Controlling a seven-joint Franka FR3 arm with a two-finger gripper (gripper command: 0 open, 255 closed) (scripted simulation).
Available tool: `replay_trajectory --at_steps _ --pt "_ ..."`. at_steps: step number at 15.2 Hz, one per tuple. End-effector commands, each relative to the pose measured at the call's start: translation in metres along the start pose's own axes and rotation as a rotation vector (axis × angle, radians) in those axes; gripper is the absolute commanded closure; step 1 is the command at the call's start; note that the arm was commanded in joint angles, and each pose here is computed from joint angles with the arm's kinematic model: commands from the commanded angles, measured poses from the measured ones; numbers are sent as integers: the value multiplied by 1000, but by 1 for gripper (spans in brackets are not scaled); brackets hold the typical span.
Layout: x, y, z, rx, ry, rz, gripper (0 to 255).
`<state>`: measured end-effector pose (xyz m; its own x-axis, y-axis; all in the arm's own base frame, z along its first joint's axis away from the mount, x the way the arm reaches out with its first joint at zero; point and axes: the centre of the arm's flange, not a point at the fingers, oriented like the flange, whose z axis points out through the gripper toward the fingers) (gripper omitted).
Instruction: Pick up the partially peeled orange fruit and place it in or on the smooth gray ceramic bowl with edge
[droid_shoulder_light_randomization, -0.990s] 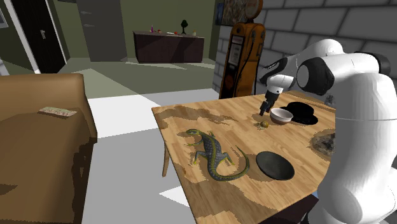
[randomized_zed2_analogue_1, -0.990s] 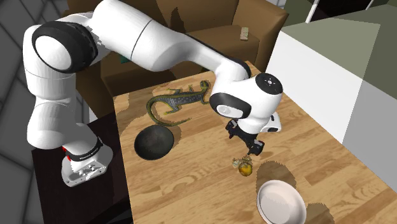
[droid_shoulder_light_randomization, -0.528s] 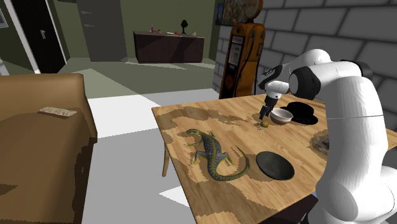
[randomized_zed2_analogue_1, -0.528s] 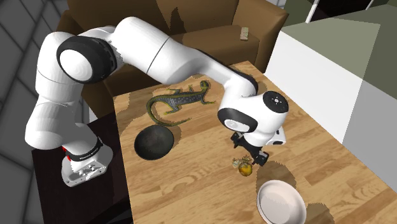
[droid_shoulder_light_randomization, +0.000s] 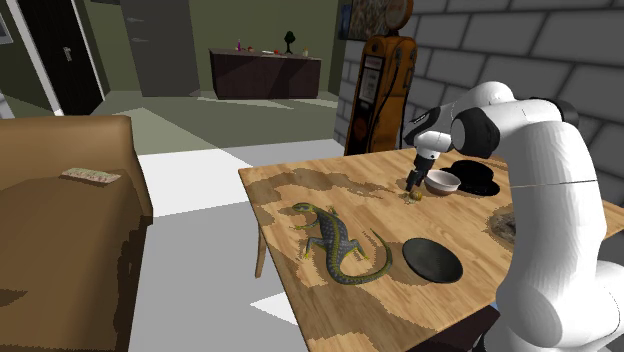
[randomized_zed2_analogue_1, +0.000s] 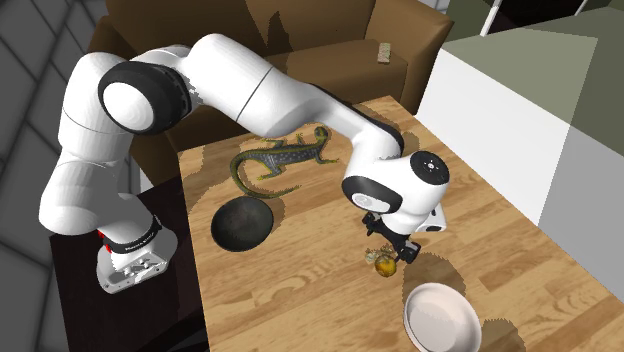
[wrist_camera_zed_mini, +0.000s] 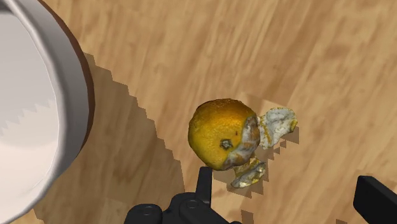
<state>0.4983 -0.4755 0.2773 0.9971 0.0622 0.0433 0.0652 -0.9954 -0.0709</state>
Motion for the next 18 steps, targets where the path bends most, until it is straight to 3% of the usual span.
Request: replay_trajectory --at_steps 1,3,4,13,14,17,18 --pt "0 0 0 0 0 0 0" --pt "0 0 0 0 0 0 0" --pt "0 0 0 0 0 0 255" --pt "0 0 0 0 0 0 255" --pt "0 0 0 0 0 0 0" --pt "-11 52 -8 97 4 -115 0" --pt "-12 60 -8 111 5 -132 0"
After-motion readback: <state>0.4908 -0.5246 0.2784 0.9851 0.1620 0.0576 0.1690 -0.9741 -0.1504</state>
